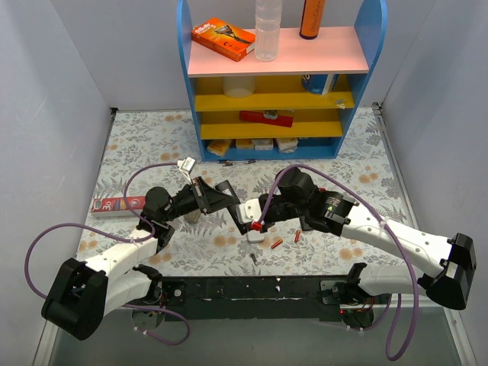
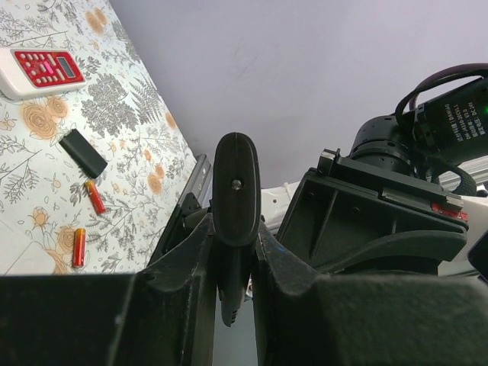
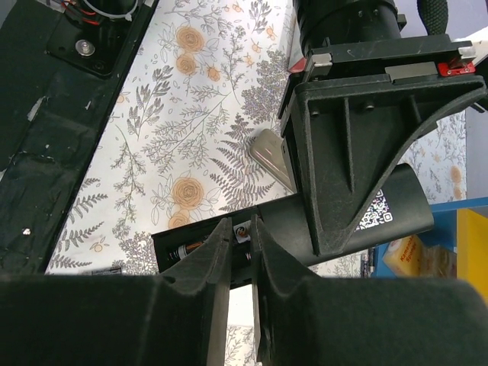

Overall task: Load the batteries into the remote control
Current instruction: Load the battery into the remote control.

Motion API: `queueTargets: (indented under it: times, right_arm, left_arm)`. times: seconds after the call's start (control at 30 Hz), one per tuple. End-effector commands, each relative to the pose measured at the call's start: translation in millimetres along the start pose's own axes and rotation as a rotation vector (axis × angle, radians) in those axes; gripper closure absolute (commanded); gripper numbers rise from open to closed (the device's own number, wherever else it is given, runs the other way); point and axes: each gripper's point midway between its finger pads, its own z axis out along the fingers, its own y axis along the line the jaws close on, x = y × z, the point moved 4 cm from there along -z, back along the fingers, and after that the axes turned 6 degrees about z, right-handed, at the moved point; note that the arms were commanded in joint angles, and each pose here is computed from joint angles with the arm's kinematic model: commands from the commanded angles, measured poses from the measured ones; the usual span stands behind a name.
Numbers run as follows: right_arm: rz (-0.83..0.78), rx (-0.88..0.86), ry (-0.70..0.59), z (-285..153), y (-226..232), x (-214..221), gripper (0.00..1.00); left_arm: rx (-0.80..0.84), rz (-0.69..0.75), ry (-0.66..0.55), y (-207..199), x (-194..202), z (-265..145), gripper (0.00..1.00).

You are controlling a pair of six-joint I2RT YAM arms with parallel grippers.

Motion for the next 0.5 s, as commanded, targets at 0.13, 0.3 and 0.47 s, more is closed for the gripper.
queueTargets:
  times: [0.13,0.3,0.47]
  right_arm:
    - [0.074,-0.05,0.069,3,16,26,0.84]
    - [0.098,-0.06,0.093,4,21,35,0.84]
    - [0.12,-0.054,0.102,4,25,40,0.84]
  left_arm:
    - [0.134,0.011,-0.08,-36,-19,1,1.0]
    - [0.146,0.028,-0.091,-44,-24,0,1.0]
    - [0.151,0.067,-0.092,-51,-28,0,1.0]
